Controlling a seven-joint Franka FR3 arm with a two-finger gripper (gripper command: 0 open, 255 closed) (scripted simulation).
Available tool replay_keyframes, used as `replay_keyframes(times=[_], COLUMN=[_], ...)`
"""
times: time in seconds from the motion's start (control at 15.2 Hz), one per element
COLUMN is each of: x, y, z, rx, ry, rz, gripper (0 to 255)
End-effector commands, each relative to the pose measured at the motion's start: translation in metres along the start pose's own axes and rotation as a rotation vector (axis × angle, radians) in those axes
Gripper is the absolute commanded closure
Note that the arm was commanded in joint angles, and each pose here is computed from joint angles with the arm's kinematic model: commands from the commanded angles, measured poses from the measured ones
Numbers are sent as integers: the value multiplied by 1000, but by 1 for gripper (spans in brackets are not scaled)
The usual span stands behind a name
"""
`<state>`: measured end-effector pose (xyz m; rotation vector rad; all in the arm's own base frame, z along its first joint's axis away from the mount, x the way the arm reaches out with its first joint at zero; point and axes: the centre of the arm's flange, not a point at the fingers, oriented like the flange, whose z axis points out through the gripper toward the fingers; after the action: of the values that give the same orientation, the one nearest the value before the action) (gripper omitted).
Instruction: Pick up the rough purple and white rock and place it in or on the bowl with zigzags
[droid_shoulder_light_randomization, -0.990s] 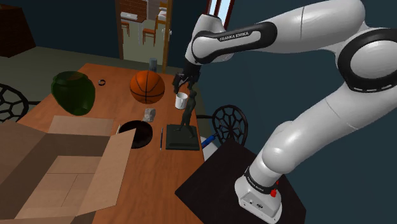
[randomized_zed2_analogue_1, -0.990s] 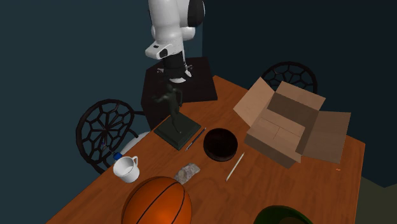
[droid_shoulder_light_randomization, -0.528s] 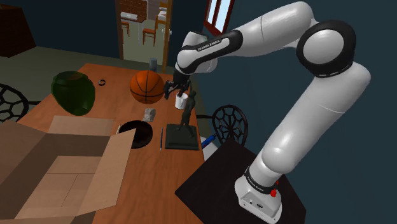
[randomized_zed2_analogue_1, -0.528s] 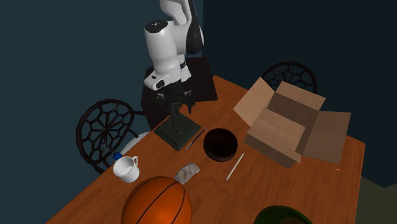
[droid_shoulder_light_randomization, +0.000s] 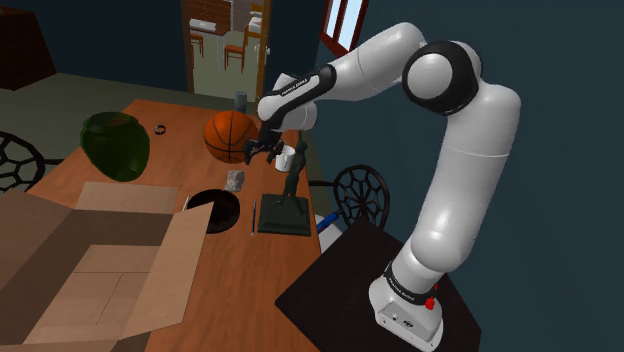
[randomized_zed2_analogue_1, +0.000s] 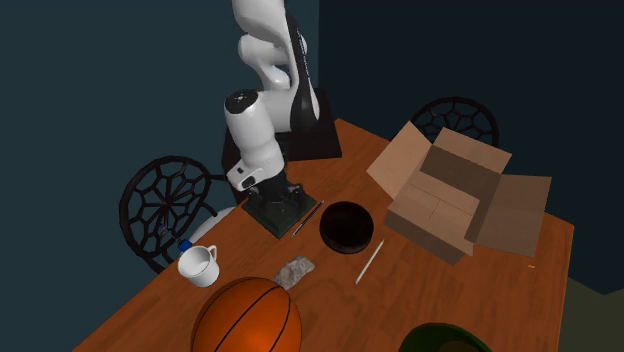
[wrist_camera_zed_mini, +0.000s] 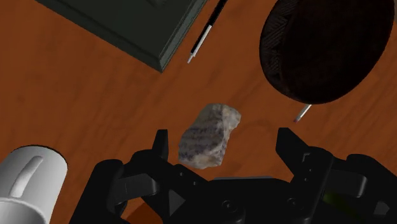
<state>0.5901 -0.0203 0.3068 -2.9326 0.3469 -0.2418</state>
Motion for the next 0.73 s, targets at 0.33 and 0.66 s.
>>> replay_keyframes(times=[0.33, 0.66], x=[39, 39], y=[14, 13], z=[71, 97], rx=[41, 41], ry=[-3, -3], rz=[90, 90], gripper=[0, 0])
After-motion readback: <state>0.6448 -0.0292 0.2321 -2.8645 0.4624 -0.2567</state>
